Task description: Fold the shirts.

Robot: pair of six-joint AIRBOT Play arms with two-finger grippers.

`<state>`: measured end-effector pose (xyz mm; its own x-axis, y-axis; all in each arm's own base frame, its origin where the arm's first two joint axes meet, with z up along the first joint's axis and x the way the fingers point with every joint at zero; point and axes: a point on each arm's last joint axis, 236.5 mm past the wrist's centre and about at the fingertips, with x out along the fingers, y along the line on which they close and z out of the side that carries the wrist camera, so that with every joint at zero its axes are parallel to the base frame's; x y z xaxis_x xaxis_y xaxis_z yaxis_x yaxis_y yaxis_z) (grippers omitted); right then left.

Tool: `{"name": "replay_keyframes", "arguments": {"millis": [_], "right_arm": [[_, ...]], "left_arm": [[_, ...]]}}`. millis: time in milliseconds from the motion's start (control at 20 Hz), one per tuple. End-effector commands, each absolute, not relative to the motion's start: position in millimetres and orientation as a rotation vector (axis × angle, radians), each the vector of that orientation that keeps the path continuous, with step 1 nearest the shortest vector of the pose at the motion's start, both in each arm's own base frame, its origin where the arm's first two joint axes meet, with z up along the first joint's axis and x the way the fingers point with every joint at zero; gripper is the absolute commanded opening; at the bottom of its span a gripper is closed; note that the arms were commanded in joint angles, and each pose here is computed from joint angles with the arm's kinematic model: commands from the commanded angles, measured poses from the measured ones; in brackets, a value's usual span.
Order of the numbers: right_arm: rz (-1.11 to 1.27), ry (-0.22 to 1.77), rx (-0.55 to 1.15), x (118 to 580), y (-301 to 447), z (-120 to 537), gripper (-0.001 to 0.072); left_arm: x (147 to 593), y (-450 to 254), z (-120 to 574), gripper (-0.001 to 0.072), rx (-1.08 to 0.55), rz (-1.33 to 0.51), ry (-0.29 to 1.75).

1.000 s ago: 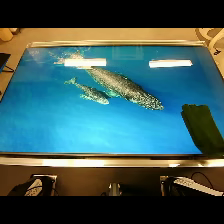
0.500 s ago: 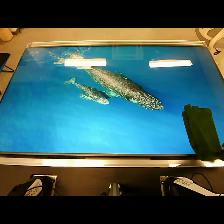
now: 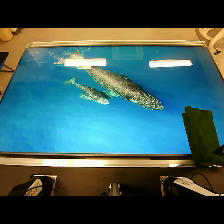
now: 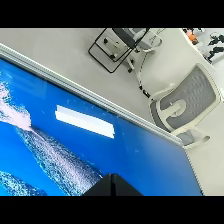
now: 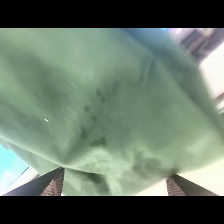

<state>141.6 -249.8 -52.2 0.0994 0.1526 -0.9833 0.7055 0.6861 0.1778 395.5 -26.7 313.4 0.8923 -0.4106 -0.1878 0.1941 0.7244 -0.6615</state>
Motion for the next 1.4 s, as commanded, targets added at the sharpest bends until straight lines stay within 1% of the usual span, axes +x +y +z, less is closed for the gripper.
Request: {"name": "replay_keyframes", "arguments": {"millis": [0, 50, 100, 150, 200, 250, 300, 350, 400, 450, 500, 550, 600, 650, 700, 800, 900, 1000, 1050, 1350], "right_arm": [[-0.554, 1.374, 0.550, 149, -308, 4, 0.0702], [-0.598, 1.281, 0.476, 164, -333, 35, 0.0699], [-0.623, 1.143, 0.407, 190, -355, 73, 0.0691], [-0.618, 0.997, 0.297, 223, -372, 118, 0.0679], [-0.573, 0.890, 0.163, 260, -373, 160, 0.0669], [-0.507, 0.844, 0.046, 295, -358, 188, 0.0663], [-0.414, 0.834, -0.051, 330, -328, 201, 0.0648], [-0.303, 0.856, -0.124, 364, -285, 200, 0.0639], [-0.192, 0.918, -0.169, 390, -235, 185, 0.0639], [-0.108, 1.008, -0.222, 404, -191, 165, 0.0646], [-0.038, 1.117, -0.279, 410, -152, 141, 0.0701], [0.060, 1.207, -0.312, 412, -115, 118, 0.0703], [0.184, 1.293, -0.306, 409, -77, 95, 0.0703], [0.296, 1.365, -0.276, 401, -46, 77, 0.0703], [0.392, 1.429, -0.235, 392, -20, 64, 0.0705], [0.416, 1.460, -0.216, 390, -7, 56, 0.0705], [0.387, 1.459, -0.193, 392, -9, 56, 0.0704], [0.387, 1.466, -0.189, 391, -9, 56, 0.0695], [0.386, 1.462, -0.189, 391, -9, 56, 0.0683], [0.386, 1.463, -0.189, 391, -9, 56, 0.0684]], "left_arm": [[397, -24, 315, 0.0018, -0.686, -0.332, 0.322], [397, -24, 315, 0.0018, -0.685, -0.332, 0.322], [398, -24, 316, 0.0018, -0.685, -0.329, 0.318], [400, -24, 315, 0.0016, -0.665, -0.319, 0.313], [404, -25, 309, 0.0013, -0.583, -0.290, 0.324], [409, -27, 295, 0.0011, -0.441, -0.239, 0.374], [417, -25, 272, 0.0011, -0.338, -0.152, 0.464], [424, -20, 248, 0.0012, -0.234, -0.058, 0.558], [428, -15, 218, 0.0014, -0.094, 0.036, 0.675], [427, -12, 190, 0.0017, 0.029, 0.102, 0.790], [421, -17, 157, 0.0054, 0.131, 0.126, 0.919], [408, -25, 125, 0.0279, 0.173, 0.119, 1.062], [386, -33, 92, 0.0613, 0.185, 0.116, 1.230], [370, -40, 70, 0.0691, 0.185, 0.104, 1.342], [364, -51, 58, 0.0688, 0.182, 0.052, 1.365], [376, -72, 63, 0.0686, 0.124, -0.036, 1.264], [394, -77, 77, 0.0686, 0.099, -0.050, 1.176], [402, -79, 85, 0.0687, 0.091, -0.056, 1.136], [402, -79, 85, 0.0687, 0.091, -0.056, 1.135], [403, -79, 83, 0.0687, 0.092, -0.055, 1.139]]}}
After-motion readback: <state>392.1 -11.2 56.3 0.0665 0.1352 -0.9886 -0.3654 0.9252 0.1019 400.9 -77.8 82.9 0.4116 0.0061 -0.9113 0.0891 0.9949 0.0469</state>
